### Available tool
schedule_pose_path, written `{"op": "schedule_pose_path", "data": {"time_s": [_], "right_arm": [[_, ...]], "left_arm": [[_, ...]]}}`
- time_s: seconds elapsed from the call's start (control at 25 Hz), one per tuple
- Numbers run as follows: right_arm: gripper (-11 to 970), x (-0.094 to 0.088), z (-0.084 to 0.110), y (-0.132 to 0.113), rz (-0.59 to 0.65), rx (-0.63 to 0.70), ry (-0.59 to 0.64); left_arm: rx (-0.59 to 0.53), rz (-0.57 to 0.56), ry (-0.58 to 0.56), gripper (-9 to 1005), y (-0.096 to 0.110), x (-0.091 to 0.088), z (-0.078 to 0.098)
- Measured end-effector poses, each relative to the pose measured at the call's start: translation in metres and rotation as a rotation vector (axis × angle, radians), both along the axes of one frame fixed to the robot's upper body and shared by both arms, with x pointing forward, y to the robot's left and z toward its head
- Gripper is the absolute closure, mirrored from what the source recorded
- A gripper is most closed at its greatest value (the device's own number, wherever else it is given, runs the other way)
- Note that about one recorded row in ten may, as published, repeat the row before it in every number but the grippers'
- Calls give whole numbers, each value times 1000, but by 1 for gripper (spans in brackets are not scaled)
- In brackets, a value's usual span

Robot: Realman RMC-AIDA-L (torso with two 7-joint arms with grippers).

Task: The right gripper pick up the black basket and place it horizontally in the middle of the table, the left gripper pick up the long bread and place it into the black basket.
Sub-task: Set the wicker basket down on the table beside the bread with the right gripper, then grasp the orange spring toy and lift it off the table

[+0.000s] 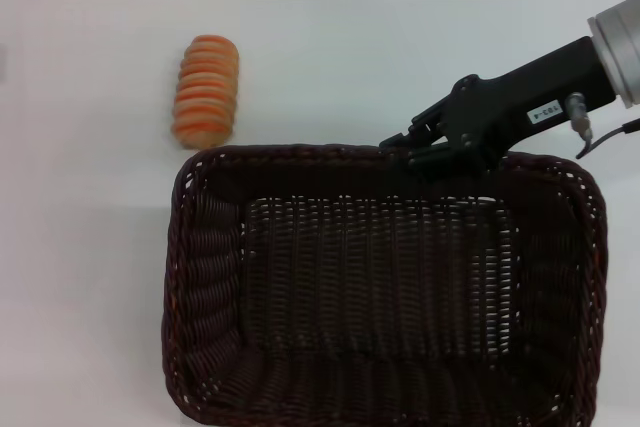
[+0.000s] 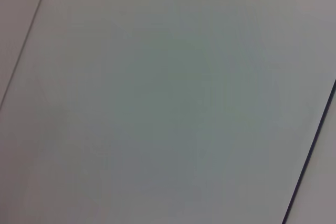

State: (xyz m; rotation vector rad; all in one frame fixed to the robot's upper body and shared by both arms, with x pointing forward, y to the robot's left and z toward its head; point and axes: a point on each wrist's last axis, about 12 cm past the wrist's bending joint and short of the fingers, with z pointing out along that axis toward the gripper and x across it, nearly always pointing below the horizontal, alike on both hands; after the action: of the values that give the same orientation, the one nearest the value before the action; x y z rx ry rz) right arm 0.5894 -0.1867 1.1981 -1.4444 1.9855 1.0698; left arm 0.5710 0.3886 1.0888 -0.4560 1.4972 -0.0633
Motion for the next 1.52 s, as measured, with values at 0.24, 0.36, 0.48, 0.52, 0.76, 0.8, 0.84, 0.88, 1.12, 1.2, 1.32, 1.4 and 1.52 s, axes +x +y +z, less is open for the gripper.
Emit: {"op": "schedule_pose_path", "data": {"time_s": [0.24,0.36,0.48,0.52,0.76,0.8,0.84,0.88,1.12,1.2,1.32,1.4,1.52], "right_arm": [[747,6,-15,3,-61,-66,9],[742,8,-18,5,-71,-75,22],[713,9,-18,4,-86,-73,27],[695,9,-17,4,-93,-72,26],[642,18,-8,7,-135,-79,-35],[642,18,-8,7,-135,-79,-35],[642,22,-4,8,-147,-89,-66],[643,27,1,8,-162,-100,-101],[644,45,37,5,-263,-115,-280],[643,45,40,1,-306,-133,-328],[642,40,35,-7,-397,-152,-422],[643,35,31,-15,-457,-158,-491],[644,29,22,-27,-526,-145,-543]], "left_arm": [[2,6,-5,305,2,-4,-1],[-1,6,-9,305,3,-6,-2],[1,10,-18,304,5,-9,0],[1,12,-22,304,6,-10,0],[1,24,-34,304,10,-18,2],[1,24,-34,304,10,-18,2],[-1,25,-34,304,10,-18,2],[-6,26,-34,304,10,-19,1],[-27,23,-43,304,10,-22,1],[-38,14,-48,304,10,-23,2],[-46,-11,-62,304,8,-25,6],[-42,-22,-73,304,7,-25,9],[-35,-36,-87,303,4,-25,15]]}}
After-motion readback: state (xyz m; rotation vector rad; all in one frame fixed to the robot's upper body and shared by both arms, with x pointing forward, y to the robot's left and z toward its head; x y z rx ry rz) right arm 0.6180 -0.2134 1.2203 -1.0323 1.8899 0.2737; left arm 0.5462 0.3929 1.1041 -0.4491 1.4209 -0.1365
